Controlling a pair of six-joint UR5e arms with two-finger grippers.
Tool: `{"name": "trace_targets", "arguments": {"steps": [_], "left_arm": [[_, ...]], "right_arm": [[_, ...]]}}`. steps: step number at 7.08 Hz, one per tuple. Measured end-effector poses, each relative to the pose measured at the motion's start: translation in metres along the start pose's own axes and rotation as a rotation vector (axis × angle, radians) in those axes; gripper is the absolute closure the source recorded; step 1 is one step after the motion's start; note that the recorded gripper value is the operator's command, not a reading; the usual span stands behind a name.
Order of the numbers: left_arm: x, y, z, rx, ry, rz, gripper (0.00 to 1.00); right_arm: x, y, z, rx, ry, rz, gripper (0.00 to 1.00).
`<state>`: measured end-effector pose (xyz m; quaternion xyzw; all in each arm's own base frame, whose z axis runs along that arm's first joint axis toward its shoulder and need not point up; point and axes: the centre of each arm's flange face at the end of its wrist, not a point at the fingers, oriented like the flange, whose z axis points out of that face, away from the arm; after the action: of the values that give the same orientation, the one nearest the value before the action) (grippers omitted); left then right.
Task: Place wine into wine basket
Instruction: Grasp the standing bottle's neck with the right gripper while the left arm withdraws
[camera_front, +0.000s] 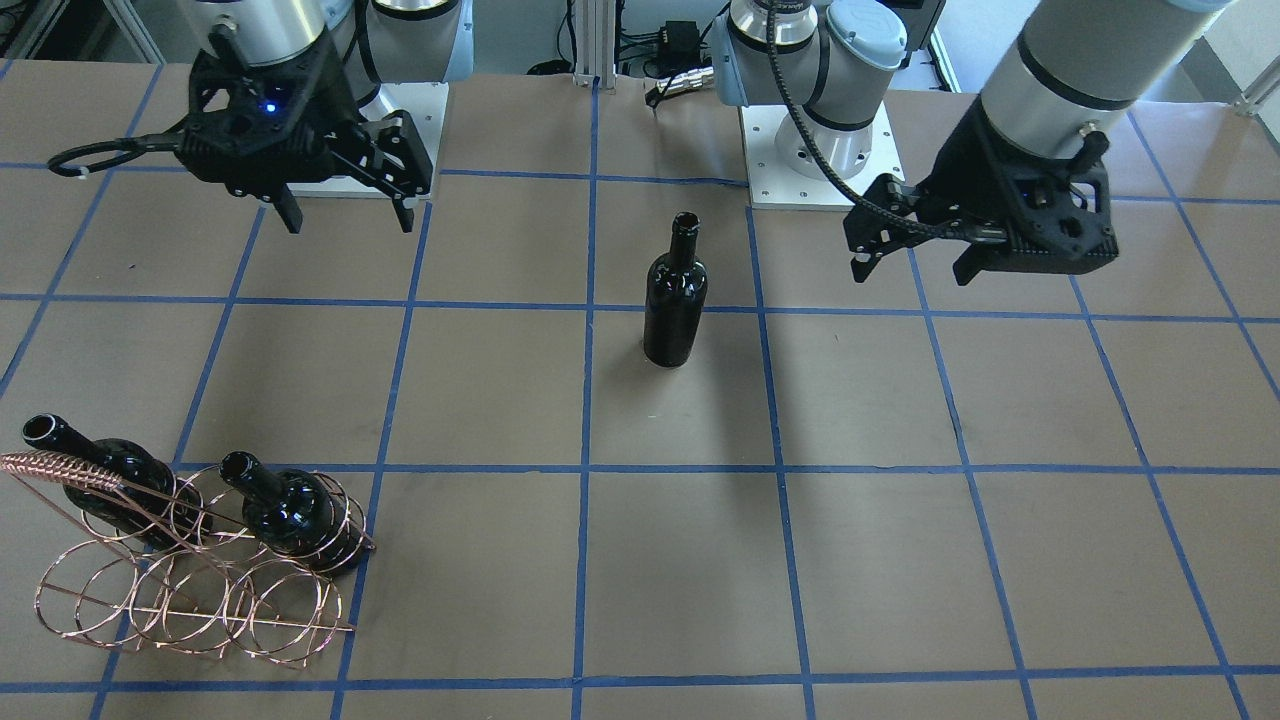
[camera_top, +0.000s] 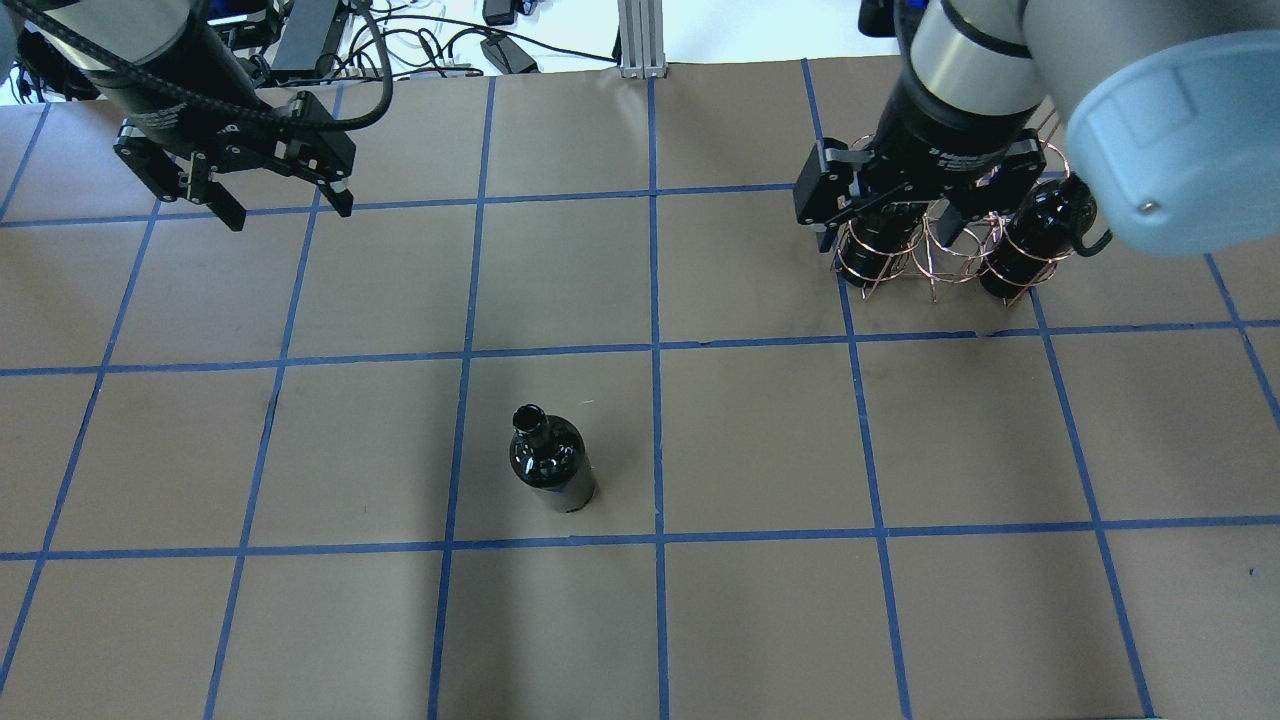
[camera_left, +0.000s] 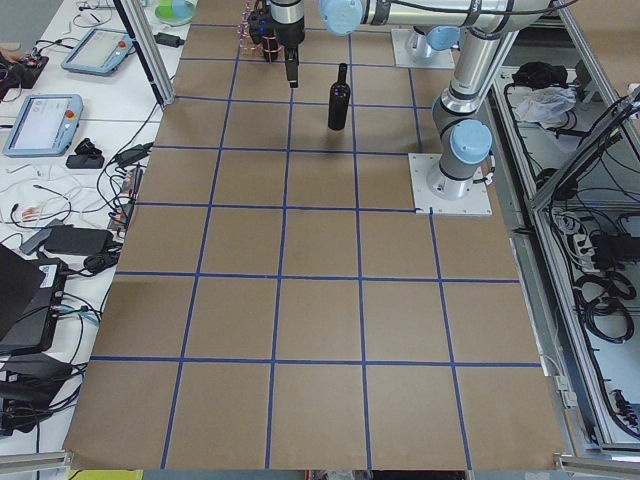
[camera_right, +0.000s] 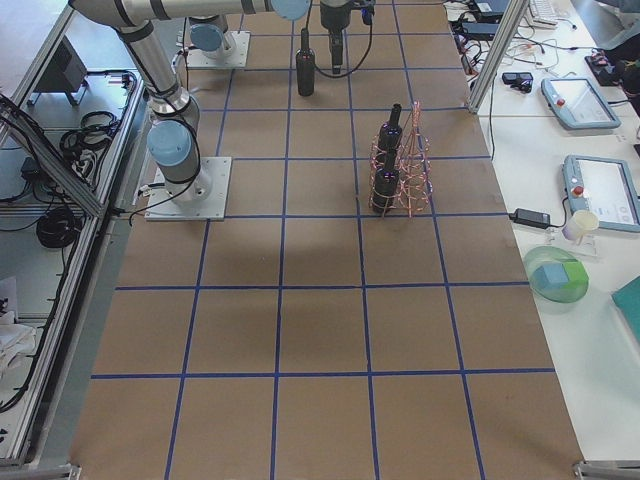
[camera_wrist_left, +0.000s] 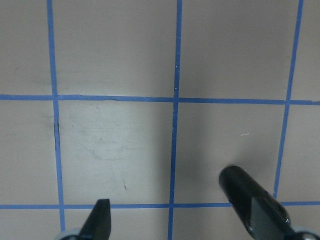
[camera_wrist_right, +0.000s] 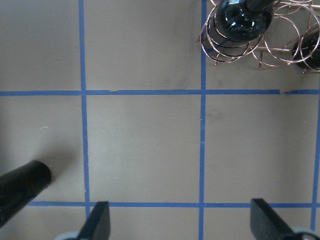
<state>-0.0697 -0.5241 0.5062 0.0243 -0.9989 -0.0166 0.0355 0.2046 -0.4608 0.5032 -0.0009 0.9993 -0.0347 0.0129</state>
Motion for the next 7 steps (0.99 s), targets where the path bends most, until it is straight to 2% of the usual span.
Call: {"name": "trace_targets", "arguments": {"steps": [1, 4, 5, 7], "left_arm": [[-0.016, -0.003, 0.0, 0.001, 0.001, -0.013, 0.0], [-0.028, -0.006, 0.0, 0.005, 0.0, -0.029, 0.0], [-0.031, -0.004, -0.003, 0.012, -0.013, -0.037, 0.0], [-0.049, 0.001, -0.012, 0.019, -0.091, -0.054, 0.0]], "right_arm": [[-0.033, 0.003, 0.002, 0.022, -0.006, 0.004, 0.0], [-0.137, 0.022, 0.025, 0.027, -0.011, 0.048, 0.0], [-0.175, 0.03, 0.039, 0.034, 0.004, 0.051, 0.0], [-0.228, 0.046, 0.071, 0.02, 0.041, 0.026, 0.0]]}}
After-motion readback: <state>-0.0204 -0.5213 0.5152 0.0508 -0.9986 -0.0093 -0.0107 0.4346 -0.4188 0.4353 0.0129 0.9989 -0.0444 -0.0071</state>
